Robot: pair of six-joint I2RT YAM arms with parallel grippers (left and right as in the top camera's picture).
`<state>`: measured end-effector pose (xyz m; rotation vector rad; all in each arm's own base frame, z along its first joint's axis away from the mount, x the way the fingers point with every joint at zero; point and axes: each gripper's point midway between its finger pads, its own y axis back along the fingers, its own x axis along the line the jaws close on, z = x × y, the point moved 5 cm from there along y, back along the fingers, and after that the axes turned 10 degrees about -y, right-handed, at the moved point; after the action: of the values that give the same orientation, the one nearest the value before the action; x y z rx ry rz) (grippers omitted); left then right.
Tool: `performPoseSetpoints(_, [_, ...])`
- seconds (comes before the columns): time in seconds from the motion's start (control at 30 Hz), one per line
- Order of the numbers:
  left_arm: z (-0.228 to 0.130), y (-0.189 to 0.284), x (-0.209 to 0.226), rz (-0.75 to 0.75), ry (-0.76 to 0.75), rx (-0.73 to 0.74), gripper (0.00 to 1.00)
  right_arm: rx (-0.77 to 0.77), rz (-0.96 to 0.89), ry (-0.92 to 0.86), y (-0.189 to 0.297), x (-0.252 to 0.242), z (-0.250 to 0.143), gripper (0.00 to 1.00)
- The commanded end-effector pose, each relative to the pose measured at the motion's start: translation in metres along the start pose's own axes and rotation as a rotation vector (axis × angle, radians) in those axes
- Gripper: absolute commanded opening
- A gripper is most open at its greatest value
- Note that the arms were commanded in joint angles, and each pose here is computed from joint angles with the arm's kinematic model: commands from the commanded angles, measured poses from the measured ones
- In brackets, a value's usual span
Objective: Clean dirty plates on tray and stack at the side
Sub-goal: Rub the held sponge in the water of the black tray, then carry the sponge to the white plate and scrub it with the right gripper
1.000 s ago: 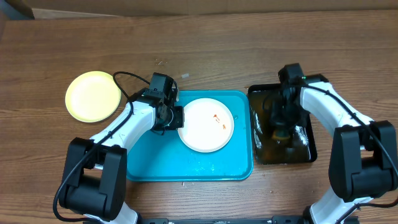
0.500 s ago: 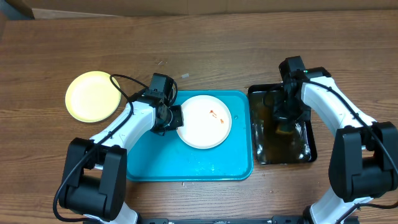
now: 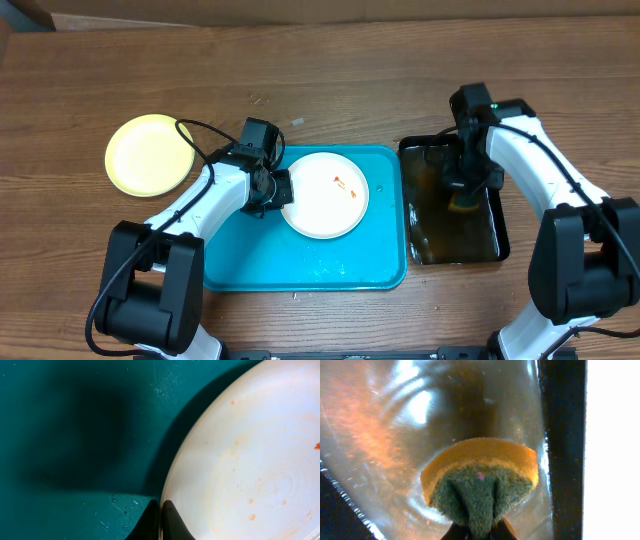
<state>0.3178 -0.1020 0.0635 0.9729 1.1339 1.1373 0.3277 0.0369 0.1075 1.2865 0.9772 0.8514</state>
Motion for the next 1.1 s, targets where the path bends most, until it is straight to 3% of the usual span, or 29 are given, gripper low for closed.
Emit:
performPoseSetpoints(0.0, [0.002, -0.001, 0.004, 0.018, 0.015, -0.004, 0.04, -0.054, 0.046, 0.012, 0.033, 0.009, 0.013, 0.04])
performPoseSetpoints(0.17, [0.002, -0.001, 0.003, 0.017, 0.015, -0.004, 0.04, -0.025, 0.185, 0.079, 0.063, 0.027, 0.013, 0.04])
performPoseSetpoints(0.3, [0.002, -0.001, 0.003, 0.014, 0.014, -0.003, 0.04, -0.018, 0.379, 0.148, 0.083, 0.065, 0.007, 0.04])
performPoseSetpoints(0.47, [0.002, -0.001, 0.003, 0.014, 0.013, -0.003, 0.04, -0.093, 0.456, 0.301, 0.095, 0.12, -0.014, 0.04])
performPoseSetpoints(0.77, [0.002, -0.001, 0.003, 0.013, 0.013, -0.002, 0.04, -0.36, 0.247, 0.45, 0.09, 0.183, -0.051, 0.04])
performPoseSetpoints(1.07, [0.001, -0.001, 0.001, 0.0, 0.013, 0.002, 0.04, -0.326, 0.118, 0.5, 0.024, 0.21, -0.054, 0.04])
